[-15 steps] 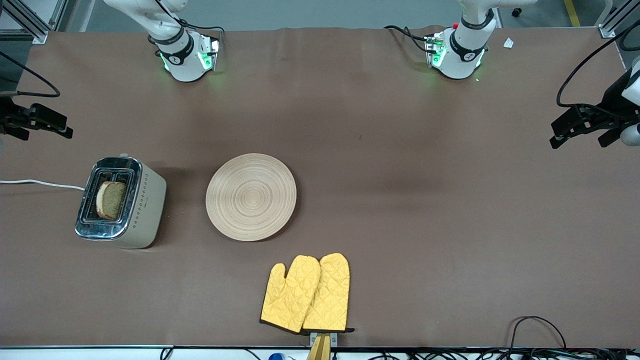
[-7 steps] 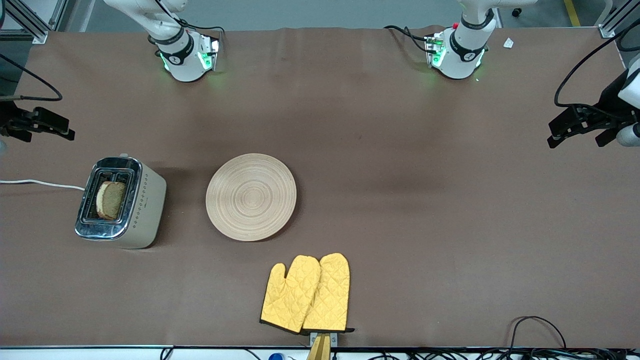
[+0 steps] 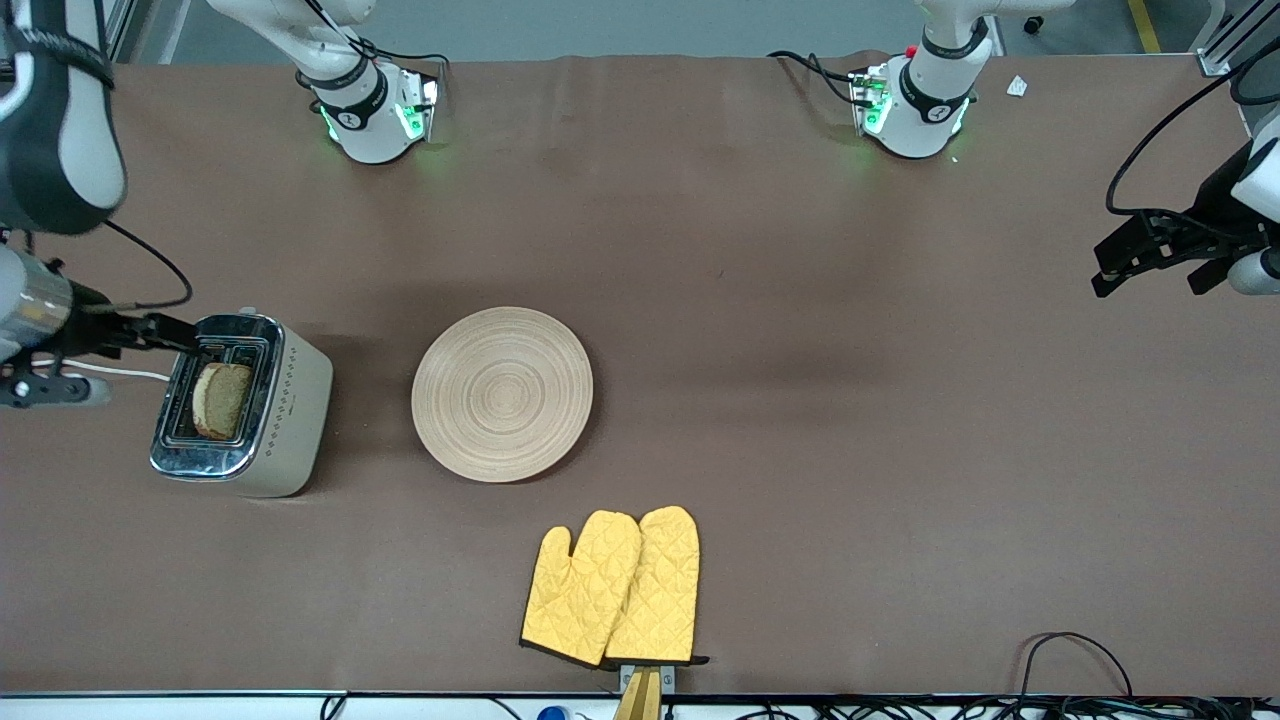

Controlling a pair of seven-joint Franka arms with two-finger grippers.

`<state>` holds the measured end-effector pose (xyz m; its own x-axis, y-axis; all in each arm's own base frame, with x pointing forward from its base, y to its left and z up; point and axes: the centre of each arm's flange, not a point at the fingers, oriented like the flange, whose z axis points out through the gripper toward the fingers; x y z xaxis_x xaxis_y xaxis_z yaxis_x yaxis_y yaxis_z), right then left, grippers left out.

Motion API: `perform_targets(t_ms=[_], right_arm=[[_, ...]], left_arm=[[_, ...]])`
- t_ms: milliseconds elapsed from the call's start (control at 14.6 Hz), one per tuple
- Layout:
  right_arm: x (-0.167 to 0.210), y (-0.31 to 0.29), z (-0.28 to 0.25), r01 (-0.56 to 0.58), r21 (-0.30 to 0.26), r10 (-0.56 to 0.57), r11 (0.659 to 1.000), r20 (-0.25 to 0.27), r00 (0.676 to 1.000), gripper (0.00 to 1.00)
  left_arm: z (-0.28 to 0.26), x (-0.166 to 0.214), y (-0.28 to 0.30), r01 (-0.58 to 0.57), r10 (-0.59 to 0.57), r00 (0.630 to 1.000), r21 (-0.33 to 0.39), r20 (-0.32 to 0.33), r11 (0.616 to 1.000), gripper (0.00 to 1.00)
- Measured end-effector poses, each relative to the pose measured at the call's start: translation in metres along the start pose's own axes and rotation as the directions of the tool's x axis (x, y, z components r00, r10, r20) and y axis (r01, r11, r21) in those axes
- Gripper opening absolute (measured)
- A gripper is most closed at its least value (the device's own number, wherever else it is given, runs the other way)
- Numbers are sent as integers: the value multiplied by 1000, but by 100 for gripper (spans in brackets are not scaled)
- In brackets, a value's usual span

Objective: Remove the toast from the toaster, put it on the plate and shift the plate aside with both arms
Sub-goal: 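Lower the right gripper onto the toast slice in the toaster, then grasp the toast with the right gripper and lift it out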

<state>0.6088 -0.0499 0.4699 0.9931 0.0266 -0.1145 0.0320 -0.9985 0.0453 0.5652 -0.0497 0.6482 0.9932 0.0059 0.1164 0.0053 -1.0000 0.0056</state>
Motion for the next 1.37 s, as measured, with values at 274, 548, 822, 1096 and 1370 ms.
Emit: perform_targets(t_ms=[274,548,822,1096,1370], right_arm=[[18,10,62,-12,4,12,1000,36,999,100],[27,10,89,-8,5,8,1000,52,999,96],[29,4,88,0,5,0,1000,48,999,56],[30,7,83,-5,4,5,1000,37,999,15],[32,18,57,-20,3,20,1000,15,1000,10]], left_arm=[[0,0,0,-1,1,1000,0,1,1000,100],[0,0,0,-1,1,1000,0,1,1000,100],[1,0,0,-1,1,1000,0,1,1000,100],[1,0,0,-1,1,1000,0,1,1000,100],[1,0,0,1,-1,1000,0,2,1000,100]])
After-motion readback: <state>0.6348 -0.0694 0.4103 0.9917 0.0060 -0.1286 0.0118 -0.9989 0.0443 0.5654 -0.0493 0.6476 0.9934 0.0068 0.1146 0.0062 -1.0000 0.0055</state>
